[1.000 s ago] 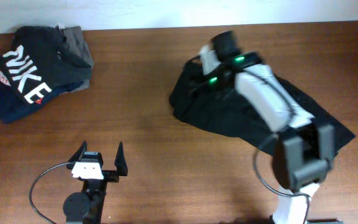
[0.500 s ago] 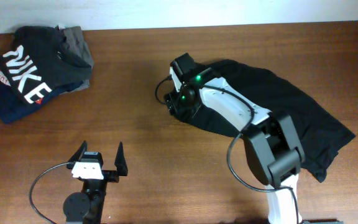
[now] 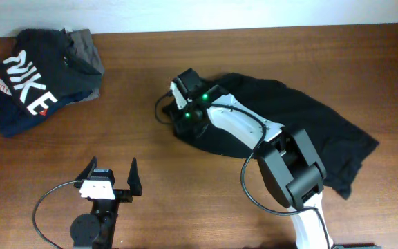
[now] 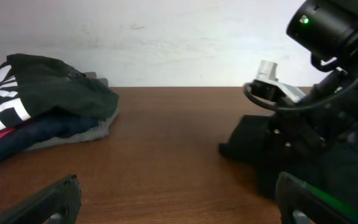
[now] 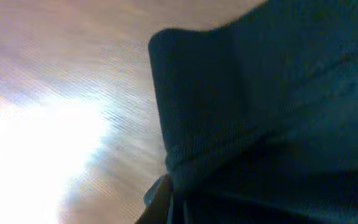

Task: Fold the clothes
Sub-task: 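Drag the black garment leftward with the right gripper to table center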

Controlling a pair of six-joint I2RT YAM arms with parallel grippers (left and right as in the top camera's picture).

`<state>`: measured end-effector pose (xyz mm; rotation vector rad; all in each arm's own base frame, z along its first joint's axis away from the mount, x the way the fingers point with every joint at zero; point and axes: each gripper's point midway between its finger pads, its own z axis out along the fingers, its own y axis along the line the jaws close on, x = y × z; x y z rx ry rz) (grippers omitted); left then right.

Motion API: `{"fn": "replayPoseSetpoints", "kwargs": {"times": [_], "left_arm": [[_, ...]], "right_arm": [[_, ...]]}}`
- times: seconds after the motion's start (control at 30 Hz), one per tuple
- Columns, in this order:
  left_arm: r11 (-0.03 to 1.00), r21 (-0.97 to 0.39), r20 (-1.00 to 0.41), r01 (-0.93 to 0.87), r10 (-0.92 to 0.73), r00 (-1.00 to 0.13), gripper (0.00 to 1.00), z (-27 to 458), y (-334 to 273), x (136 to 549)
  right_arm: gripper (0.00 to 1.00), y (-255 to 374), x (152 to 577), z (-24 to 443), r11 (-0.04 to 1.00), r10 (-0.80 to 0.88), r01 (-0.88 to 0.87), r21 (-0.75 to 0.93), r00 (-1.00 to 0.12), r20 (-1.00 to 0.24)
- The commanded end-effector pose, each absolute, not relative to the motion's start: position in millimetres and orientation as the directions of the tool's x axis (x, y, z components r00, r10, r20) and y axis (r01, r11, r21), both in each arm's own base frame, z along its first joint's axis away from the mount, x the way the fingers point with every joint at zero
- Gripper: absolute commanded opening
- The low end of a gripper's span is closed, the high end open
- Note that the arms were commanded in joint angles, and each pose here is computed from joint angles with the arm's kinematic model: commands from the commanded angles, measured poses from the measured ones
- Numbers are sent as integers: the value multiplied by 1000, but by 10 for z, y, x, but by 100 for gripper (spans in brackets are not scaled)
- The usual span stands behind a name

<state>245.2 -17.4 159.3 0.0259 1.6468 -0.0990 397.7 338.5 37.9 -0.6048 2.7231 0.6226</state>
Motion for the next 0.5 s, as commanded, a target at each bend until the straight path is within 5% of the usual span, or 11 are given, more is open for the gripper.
{"fn": "replayPoseSetpoints", "kwargs": {"times": [0.0,0.3,0.47], "left_arm": [[996,-54,-996,65,-49,-81,99,1566,-150,2455],[996,-54,-996,64,-49,-81,99,1566,-149,2455],[996,-54,-996,65,-49,-81,99,1566,-150,2455]], "right_arm": [[4,3819,3717,555,708,-340,-476,521,-877,-340],[5,4409,3244,705,607,-413,-556,568,-831,-372],[26,4416,3378,851,637,-396,-563,527,-825,-403]]}}
